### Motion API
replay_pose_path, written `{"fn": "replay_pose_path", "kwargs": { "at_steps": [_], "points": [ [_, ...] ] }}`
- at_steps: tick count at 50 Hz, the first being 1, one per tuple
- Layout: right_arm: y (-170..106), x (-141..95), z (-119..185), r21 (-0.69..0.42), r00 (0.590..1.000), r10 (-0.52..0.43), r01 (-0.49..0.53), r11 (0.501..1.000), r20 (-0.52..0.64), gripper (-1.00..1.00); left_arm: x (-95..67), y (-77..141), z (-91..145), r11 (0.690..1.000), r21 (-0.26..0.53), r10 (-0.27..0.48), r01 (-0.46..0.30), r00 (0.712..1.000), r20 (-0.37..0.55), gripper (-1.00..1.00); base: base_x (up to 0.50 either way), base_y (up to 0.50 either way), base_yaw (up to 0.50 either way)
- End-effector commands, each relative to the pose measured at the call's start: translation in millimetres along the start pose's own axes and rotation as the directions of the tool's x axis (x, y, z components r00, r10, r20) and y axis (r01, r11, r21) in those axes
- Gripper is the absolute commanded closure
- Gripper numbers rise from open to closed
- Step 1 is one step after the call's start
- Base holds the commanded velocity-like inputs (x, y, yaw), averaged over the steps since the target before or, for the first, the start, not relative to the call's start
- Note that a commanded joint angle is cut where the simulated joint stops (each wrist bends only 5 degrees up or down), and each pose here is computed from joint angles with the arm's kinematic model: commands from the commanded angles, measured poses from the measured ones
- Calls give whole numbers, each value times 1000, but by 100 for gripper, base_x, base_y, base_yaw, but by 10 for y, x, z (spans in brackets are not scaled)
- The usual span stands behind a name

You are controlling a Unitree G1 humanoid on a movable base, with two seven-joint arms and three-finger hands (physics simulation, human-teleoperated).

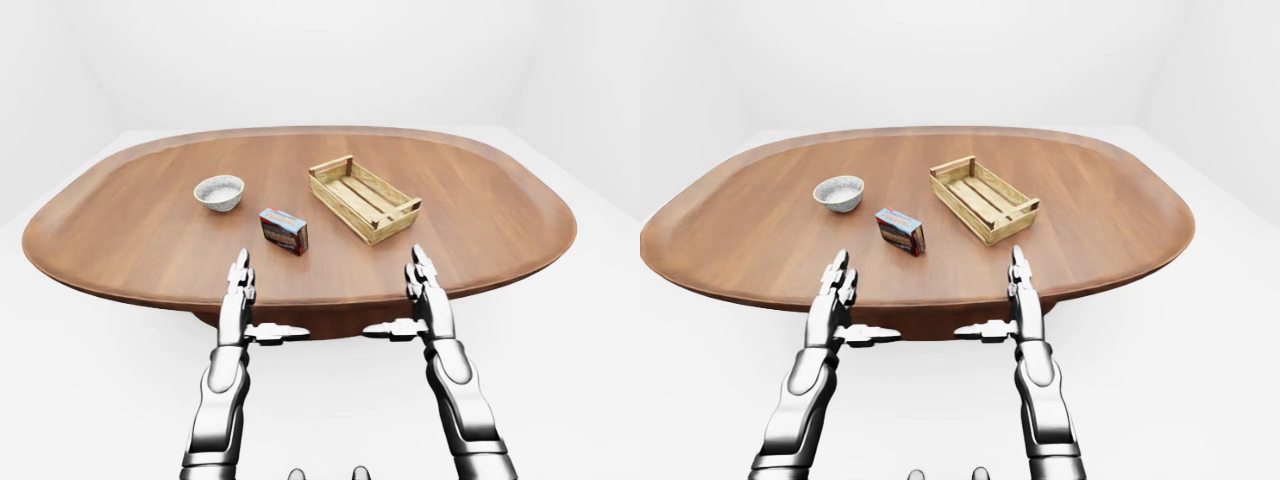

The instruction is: Pick up the chocolate pudding and put it in the tray.

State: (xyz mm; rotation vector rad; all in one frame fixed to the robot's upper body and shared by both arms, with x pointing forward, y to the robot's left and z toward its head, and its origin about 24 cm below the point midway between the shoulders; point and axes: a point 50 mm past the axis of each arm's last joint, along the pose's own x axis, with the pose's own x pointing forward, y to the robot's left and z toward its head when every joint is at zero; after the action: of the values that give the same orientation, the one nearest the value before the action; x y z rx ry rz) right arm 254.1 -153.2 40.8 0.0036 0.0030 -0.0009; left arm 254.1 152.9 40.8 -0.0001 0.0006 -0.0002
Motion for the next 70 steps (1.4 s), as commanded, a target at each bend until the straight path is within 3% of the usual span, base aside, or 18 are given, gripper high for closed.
{"fn": "replay_pose_path", "kwargs": {
  "at_steps": [1,13,21,25,28,37,70],
  "points": [
    [-74,2,-16,7,1000,-3,3,1000,-6,-100,4,68,-2,1000,0,0,0,1000,-1,-100,0,0,0],
    [-72,-15,2,5,1000,-3,3,1000,0,-100,-12,65,10,1000,2,-1,1,1000,1,-100,0,0,0],
    [-102,-76,196,14,990,-44,42,999,137,-100,-7,69,2,1000,2,-1,1,1000,1,-100,0,0,0],
    [-138,-91,175,44,988,-81,75,996,129,-100,-8,69,4,1000,2,0,0,1000,1,-100,0,0,0],
    [-155,-106,345,60,975,-102,92,994,200,-100,-5,69,-2,1000,3,-1,1,1000,1,-100,0,0,0],
    [-133,-158,493,63,960,-96,82,995,262,-100,3,71,3,1000,1,0,0,1000,-1,-100,0,0,0],
    [-111,-210,582,42,950,-80,71,997,301,-100,-6,72,5,1000,1,0,0,1000,-1,-100,0,0,0]
  ]
}}
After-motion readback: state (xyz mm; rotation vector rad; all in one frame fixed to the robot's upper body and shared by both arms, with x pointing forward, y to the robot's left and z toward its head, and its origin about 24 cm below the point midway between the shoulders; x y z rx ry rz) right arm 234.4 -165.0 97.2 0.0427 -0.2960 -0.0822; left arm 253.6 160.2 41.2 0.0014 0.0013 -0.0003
